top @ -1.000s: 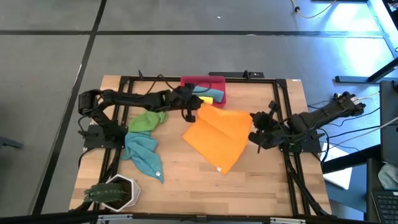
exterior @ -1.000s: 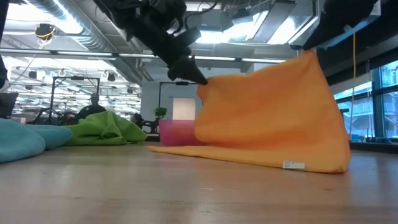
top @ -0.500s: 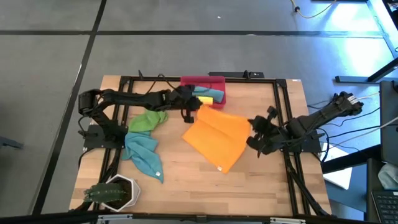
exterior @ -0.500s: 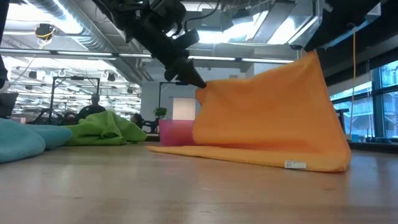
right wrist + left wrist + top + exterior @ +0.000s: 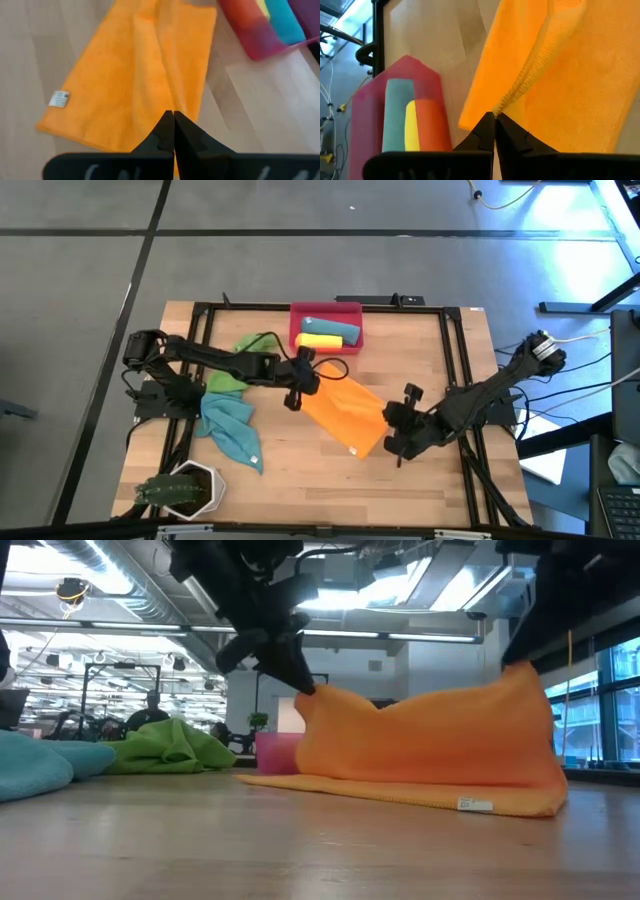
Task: Roll microfiber towels into tight, uniform cylinder then place into a basket
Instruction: Roll the orange microfiber cloth
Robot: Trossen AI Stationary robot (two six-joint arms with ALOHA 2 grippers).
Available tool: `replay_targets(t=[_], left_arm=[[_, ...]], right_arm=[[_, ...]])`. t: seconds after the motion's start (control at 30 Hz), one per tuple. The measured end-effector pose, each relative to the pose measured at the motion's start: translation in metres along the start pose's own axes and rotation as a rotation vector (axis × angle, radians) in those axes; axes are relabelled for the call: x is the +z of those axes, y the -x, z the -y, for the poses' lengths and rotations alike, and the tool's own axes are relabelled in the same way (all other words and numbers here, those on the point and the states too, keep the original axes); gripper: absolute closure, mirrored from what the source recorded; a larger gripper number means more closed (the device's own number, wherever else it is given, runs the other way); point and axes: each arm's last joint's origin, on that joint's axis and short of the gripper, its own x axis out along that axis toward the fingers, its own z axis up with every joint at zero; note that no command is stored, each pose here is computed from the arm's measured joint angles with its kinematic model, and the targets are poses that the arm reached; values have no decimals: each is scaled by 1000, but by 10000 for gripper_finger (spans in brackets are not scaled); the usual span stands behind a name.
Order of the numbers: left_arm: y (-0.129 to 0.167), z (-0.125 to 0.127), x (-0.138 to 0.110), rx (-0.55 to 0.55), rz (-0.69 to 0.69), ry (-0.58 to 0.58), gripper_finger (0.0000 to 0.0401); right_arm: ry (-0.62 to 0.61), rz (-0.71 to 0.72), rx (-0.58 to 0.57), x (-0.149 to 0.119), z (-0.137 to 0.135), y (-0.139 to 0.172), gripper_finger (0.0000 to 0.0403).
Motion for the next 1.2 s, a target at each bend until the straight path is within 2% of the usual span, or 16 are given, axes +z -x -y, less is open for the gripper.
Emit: replay_targets(t=[0.17, 0.37, 0.53, 0.67, 0.83, 1.2], left_arm=[[-3, -11, -1, 60, 17, -14, 401], [-15, -48, -7, 191, 105, 10, 401], [-24, -79, -22, 198, 213, 75, 401], [-28, -90, -34, 171, 216, 102, 401], [-32, -87, -39, 126, 188, 141, 401], [-44, -63, -43, -13, 79, 88, 401]], right_arm=[[-15, -12, -114, -7, 10, 2, 403], [-39, -49, -335, -15, 40, 11, 403], [-57, -102, -465, -16, 59, 13, 403], [-67, -110, -489, -15, 63, 11, 403], [-87, -74, -445, -12, 57, 9, 403], [-94, 67, -42, 10, 14, 4, 403]])
